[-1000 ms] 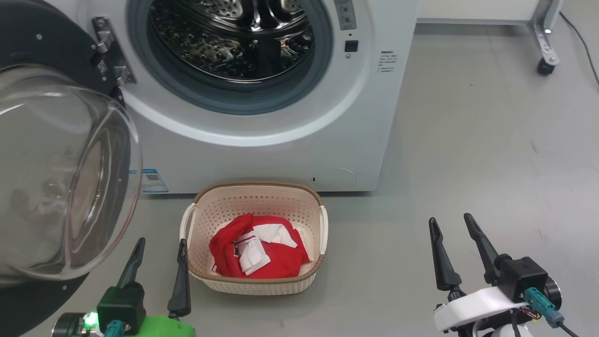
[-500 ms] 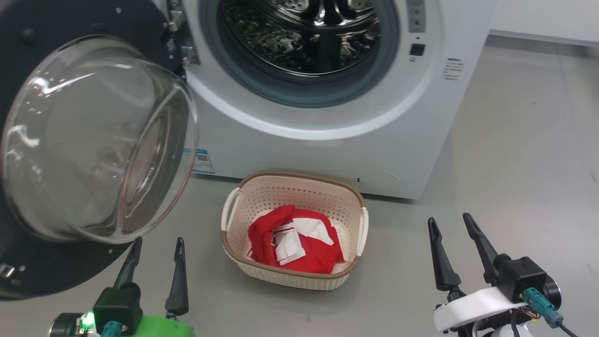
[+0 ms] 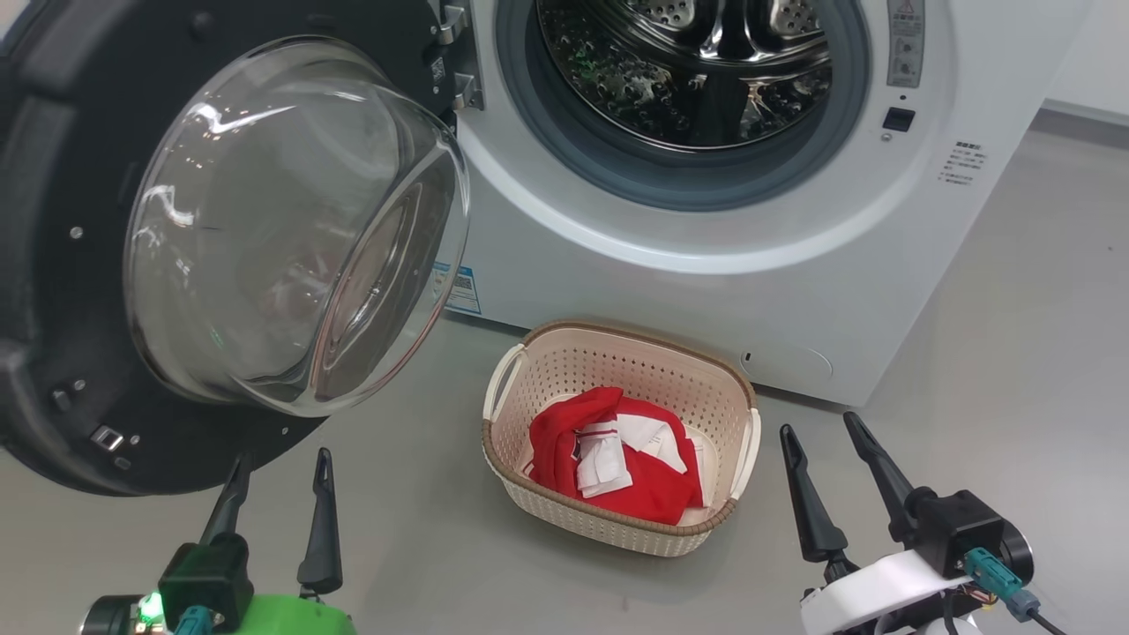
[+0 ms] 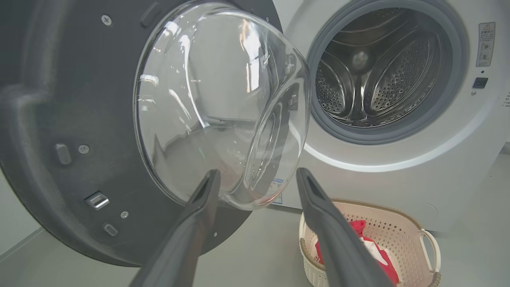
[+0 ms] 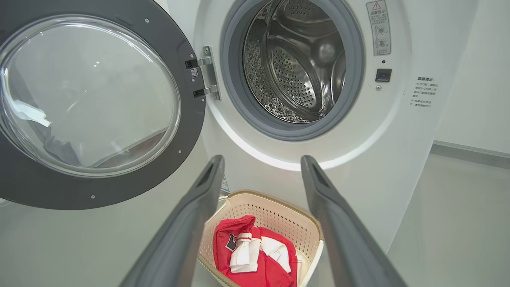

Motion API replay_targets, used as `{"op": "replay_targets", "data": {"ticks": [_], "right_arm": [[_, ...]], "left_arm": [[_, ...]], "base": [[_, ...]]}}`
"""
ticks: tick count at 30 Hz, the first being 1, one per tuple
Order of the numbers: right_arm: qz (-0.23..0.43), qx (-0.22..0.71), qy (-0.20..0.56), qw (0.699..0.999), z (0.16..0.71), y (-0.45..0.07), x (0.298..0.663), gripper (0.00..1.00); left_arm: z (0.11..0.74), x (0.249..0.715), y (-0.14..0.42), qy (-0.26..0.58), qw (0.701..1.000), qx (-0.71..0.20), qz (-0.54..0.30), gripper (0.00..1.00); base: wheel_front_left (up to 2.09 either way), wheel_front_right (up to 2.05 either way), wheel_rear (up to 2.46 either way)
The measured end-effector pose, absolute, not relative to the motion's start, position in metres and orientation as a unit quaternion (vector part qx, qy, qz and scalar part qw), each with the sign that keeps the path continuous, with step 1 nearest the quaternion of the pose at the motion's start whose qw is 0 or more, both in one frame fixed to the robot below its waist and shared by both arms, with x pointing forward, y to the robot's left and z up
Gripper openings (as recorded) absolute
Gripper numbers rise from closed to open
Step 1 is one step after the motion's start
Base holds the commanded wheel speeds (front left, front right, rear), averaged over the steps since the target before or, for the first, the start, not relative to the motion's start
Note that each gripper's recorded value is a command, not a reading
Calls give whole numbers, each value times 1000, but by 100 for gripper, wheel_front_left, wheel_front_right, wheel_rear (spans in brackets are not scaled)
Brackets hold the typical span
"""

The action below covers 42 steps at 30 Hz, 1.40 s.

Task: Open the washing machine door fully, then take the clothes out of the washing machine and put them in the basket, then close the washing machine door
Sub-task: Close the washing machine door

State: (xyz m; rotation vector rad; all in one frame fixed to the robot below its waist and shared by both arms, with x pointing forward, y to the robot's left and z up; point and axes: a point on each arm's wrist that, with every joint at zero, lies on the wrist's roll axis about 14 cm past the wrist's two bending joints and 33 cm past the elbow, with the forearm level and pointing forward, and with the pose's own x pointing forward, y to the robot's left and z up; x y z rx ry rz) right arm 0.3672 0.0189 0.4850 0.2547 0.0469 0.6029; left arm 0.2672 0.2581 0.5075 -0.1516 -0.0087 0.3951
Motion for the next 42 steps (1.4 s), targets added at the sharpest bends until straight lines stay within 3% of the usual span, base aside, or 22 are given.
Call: {"op": "replay_targets", "data": {"ticks": [10, 12, 13, 15, 17, 27, 35, 40, 42], "right_arm": [[312, 123, 25, 942, 485, 28, 362, 100], [312, 123, 26, 942, 485, 28, 362, 100], [311, 123, 26, 942, 484, 28, 362, 100], [311, 124, 27, 942, 484, 28, 362, 100], [310, 124, 28, 942, 483, 27, 362, 100], [309, 126, 35, 942, 478, 27, 364, 100], [310, 127, 38, 942, 476, 28, 365, 100], [309, 127, 39, 942, 475, 28, 365, 100], [309, 127, 40, 942, 474, 28, 366, 100]], "left_arm": [[509, 262, 265, -8, 975, -76, 210, 100], [509, 262, 265, -8, 975, -76, 210, 86], [509, 262, 265, -10, 975, -77, 210, 49], [509, 263, 265, -11, 975, -78, 210, 31], [509, 263, 264, -10, 975, -78, 209, 0], [509, 265, 263, -12, 974, -82, 209, 0], [531, 270, 258, -71, 966, -158, 191, 0], [556, 272, 260, -137, 934, -276, 182, 0], [576, 274, 265, -182, 899, -361, 168, 0]], "base": [[0, 0, 0], [0, 0, 0], [0, 0, 0], [0, 0, 0], [0, 0, 0], [0, 0, 0], [0, 0, 0], [0, 0, 0], [0, 0, 0]]}}
